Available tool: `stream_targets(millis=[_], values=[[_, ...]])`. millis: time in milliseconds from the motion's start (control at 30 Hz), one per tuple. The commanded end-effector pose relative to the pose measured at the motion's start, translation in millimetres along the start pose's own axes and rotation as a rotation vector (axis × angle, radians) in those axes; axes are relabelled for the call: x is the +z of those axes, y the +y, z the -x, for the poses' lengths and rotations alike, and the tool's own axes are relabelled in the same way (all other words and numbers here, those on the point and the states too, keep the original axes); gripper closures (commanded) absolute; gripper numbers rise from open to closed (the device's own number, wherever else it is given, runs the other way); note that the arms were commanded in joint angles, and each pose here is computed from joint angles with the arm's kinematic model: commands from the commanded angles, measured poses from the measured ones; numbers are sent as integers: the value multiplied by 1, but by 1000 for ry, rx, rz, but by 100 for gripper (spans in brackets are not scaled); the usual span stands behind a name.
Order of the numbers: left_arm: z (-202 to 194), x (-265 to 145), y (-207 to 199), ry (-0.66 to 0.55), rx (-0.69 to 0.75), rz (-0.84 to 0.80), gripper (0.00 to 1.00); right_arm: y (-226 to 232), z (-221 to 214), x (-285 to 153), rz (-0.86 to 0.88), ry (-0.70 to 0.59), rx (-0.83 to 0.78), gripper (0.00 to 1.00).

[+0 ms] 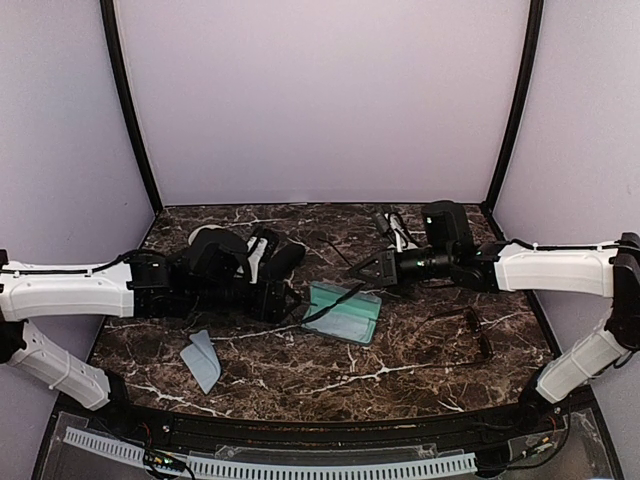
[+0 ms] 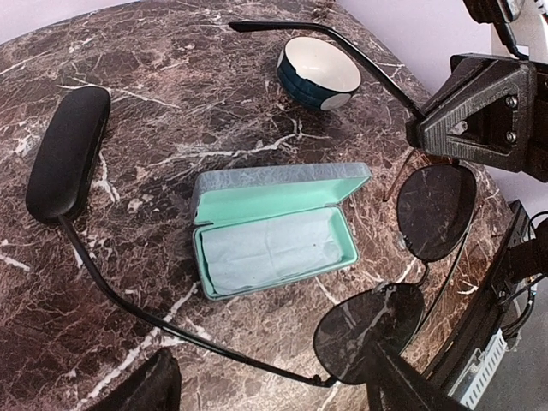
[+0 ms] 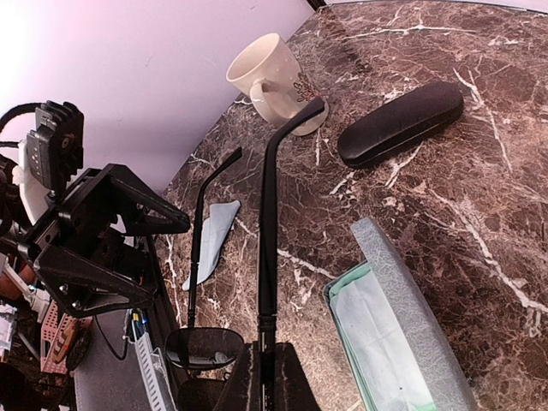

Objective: Organize the sunglasses
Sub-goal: Fold the left temple of the sunglasses on the sunglasses.

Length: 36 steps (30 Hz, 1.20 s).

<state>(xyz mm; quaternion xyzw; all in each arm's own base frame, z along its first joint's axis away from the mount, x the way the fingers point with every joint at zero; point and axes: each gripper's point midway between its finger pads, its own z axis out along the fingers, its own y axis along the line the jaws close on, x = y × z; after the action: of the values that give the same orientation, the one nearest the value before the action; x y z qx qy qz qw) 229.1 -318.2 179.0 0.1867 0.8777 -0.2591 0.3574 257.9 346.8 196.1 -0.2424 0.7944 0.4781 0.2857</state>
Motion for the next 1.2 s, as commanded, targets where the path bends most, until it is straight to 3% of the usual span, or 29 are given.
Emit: stream_targets(millis=[0, 433, 1167], values=[[13, 0, -7, -19, -14, -28, 24, 10, 17, -6, 26, -65, -37, 100], [10, 16, -9, 11, -10, -46, 18, 10, 17, -6, 26, -66, -37, 100], [-3, 30, -83, 107, 248, -446, 11, 4, 4, 4, 40, -6, -23, 100]])
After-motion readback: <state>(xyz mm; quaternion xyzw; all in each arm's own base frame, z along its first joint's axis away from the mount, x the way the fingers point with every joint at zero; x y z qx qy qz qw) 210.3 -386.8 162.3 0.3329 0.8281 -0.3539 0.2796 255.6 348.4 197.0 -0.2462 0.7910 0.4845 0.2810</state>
